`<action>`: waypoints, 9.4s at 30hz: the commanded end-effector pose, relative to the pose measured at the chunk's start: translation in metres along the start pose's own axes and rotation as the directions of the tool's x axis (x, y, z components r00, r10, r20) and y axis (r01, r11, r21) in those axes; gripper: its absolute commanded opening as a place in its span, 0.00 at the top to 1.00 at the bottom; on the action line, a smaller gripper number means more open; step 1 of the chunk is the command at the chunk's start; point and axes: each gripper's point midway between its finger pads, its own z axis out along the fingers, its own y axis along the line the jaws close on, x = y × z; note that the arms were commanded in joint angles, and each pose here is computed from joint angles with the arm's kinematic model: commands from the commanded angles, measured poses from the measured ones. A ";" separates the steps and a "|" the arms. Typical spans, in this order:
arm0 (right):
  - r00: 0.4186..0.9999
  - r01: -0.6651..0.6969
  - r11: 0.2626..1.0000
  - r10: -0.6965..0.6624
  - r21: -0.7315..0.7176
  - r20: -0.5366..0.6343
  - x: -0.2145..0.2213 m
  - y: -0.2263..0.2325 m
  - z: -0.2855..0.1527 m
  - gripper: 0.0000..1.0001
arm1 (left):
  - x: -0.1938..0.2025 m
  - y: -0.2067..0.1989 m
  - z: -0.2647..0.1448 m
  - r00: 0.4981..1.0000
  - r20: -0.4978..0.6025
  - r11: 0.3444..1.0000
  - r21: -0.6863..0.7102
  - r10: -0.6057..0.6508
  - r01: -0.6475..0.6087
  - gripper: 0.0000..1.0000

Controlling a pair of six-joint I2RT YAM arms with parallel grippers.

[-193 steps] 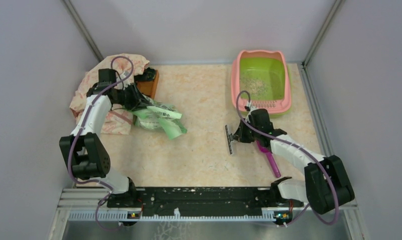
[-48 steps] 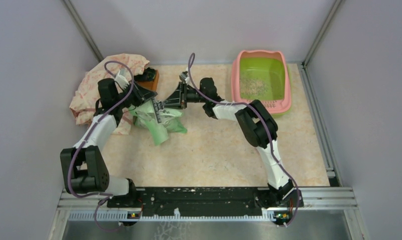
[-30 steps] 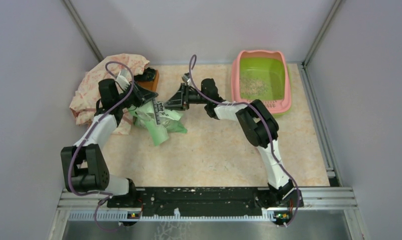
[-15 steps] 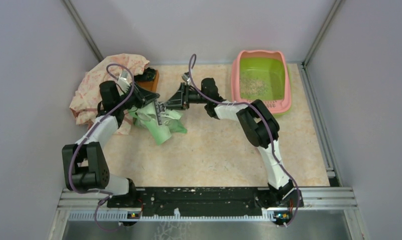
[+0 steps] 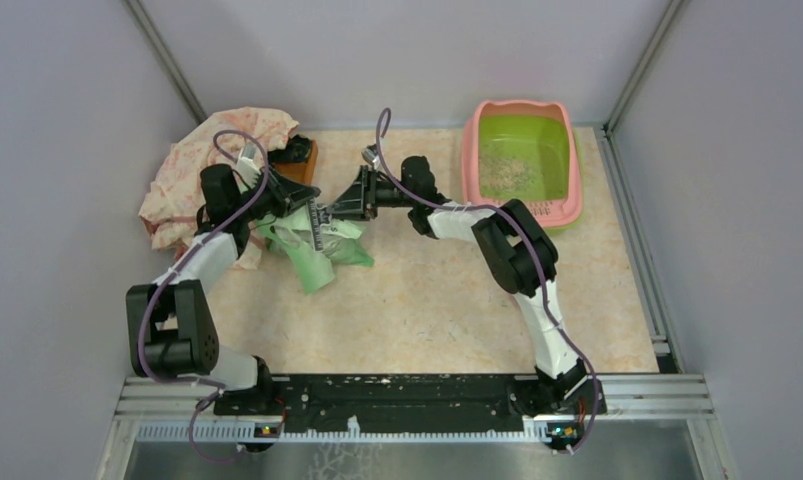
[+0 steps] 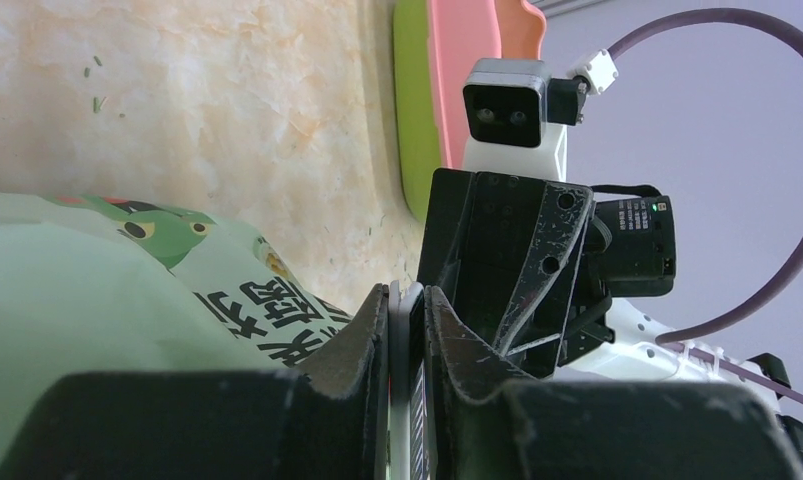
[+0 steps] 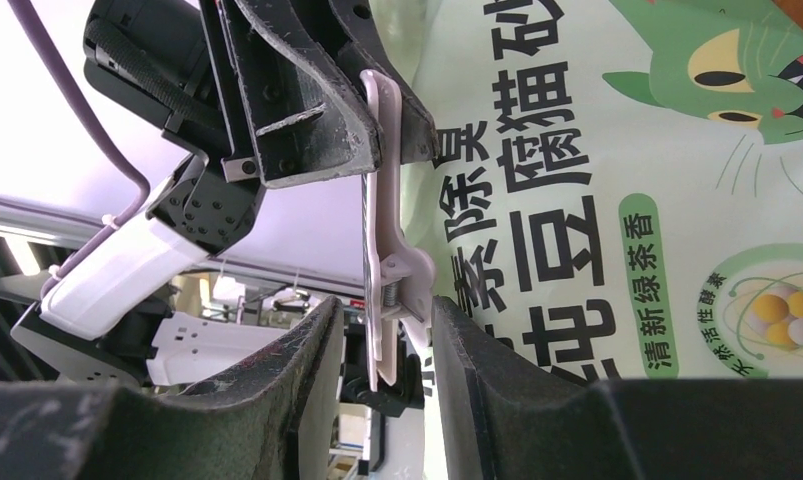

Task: Fill the litter box with clean litter
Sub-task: Pick up the clamp at the center of the board, then clamp the cat litter bag at the center of the board.

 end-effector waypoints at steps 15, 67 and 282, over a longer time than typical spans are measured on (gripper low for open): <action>0.993 0.114 0.989 -0.116 -0.097 -0.022 0.001 0.048 0.008 0.56 | -0.004 -0.011 0.004 1.000 0.015 0.996 0.093 -0.012 0.010 0.83; 0.995 0.097 0.993 -0.095 -0.063 0.031 -0.012 0.039 0.005 1.00 | -0.023 -0.010 -0.015 0.999 0.048 0.997 0.081 -0.018 0.014 0.54; 0.871 0.438 0.793 -0.491 0.424 0.018 -0.118 0.016 -0.017 1.00 | -0.010 0.039 -0.059 0.980 0.100 0.924 -0.330 -0.171 0.195 0.45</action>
